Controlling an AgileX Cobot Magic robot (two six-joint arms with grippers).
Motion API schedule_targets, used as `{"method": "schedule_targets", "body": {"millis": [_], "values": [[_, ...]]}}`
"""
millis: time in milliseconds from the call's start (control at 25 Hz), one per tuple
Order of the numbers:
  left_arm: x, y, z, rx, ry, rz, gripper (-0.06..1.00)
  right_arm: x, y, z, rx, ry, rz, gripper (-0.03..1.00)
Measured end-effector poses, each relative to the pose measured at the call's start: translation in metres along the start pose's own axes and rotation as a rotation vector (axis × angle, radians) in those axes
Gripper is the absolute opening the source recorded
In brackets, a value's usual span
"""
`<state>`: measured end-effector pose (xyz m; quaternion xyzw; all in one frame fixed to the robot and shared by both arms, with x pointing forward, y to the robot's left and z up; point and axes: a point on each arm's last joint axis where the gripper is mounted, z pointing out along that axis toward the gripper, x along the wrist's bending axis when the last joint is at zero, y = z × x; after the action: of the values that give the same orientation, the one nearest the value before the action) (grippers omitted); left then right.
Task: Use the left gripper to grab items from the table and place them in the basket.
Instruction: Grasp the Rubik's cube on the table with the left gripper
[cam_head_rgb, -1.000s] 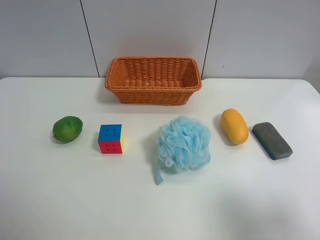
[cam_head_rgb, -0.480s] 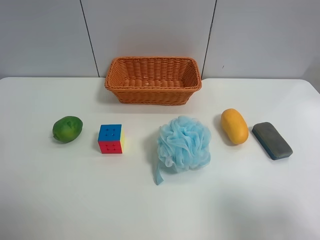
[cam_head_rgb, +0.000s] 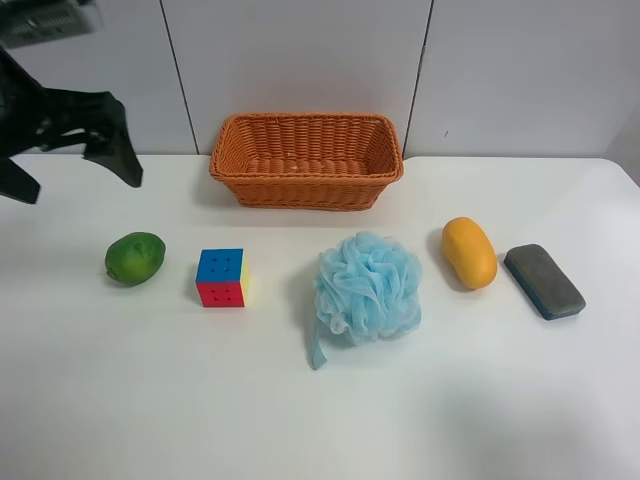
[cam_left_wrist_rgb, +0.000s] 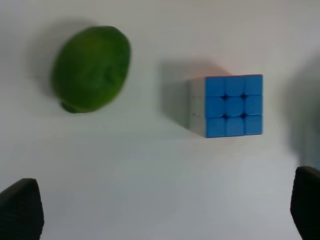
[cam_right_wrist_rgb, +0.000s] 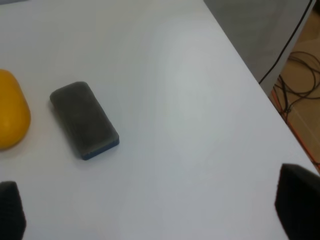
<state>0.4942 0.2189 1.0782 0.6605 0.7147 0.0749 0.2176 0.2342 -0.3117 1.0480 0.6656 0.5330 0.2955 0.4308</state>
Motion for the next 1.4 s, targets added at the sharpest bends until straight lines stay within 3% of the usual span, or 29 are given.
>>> {"method": "schedule_targets", "body": {"millis": [200,400,880,1400], "values": [[-0.025,-0.002,0.048,0.089,0.004,-0.037,0.99,0.000,0.000,0.000,0.000,0.000,0.000,0.99],[-0.035,-0.005,0.085,0.150,0.000,-0.055,0.99,0.000,0.000,0.000,0.000,0.000,0.000,0.99],[-0.045,-0.007,0.137,0.196,-0.047,-0.118,0.99,0.000,0.000,0.000,0.000,0.000,0.000,0.99],[-0.040,-0.013,0.185,0.219,-0.014,-0.124,0.99,0.000,0.000,0.000,0.000,0.000,0.000,0.99]]}}
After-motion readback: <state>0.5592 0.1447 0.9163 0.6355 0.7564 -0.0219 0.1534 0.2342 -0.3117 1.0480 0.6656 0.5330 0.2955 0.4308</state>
